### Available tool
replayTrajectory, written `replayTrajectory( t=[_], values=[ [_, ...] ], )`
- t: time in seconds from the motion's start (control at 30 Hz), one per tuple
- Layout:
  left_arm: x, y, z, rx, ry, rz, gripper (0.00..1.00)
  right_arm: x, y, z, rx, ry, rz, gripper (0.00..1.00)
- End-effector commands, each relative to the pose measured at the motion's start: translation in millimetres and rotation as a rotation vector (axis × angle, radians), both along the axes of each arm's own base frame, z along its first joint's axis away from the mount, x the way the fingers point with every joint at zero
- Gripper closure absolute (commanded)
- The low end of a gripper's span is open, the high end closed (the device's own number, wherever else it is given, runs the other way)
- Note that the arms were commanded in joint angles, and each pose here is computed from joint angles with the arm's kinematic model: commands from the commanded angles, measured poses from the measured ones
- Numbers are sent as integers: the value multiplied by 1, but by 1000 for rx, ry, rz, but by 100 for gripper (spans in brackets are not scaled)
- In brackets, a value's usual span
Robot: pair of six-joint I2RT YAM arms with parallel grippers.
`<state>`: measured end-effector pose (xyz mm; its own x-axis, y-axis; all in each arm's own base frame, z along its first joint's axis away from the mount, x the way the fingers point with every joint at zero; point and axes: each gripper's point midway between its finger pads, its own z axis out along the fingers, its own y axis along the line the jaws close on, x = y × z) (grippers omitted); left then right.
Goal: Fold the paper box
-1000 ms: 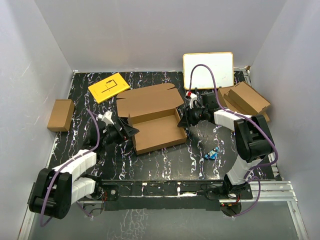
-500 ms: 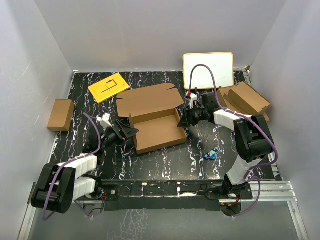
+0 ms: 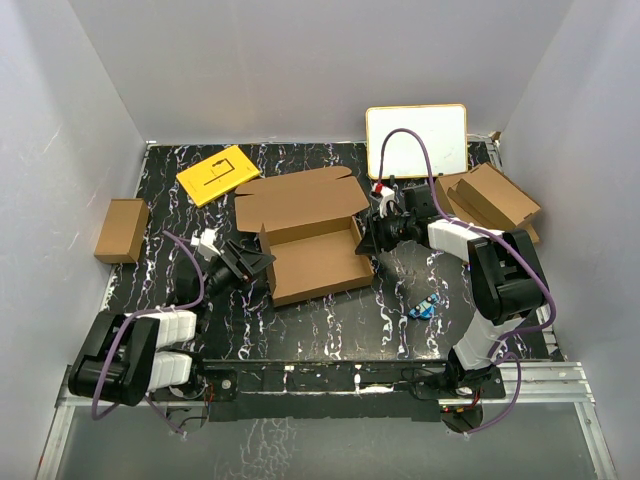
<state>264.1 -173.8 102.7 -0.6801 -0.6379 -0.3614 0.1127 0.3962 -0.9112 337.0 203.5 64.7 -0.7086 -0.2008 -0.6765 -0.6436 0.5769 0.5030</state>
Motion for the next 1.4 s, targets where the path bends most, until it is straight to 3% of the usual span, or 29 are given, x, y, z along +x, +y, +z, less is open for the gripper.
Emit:
replayTrajectory(
  t=[0.0, 0.47, 0.73, 0.97, 1.37],
  values=[
    [-3, -7, 18, -60, -61, -41, 21, 1, 9, 4, 30, -21, 38, 57],
    [-3, -4, 16, -87, -43, -24, 22, 1, 8, 3, 28, -20, 38, 57],
    [-2, -4, 19, -122, -50, -10, 28, 2, 8, 4, 26, -22, 35, 57],
    [-5, -5, 22, -159, -64, -16, 24, 2, 8, 4, 25, -23, 36, 57],
    [-5, -3, 21, -181, -48, 0, 26, 1, 8, 3, 23, -21, 38, 57]
  ],
)
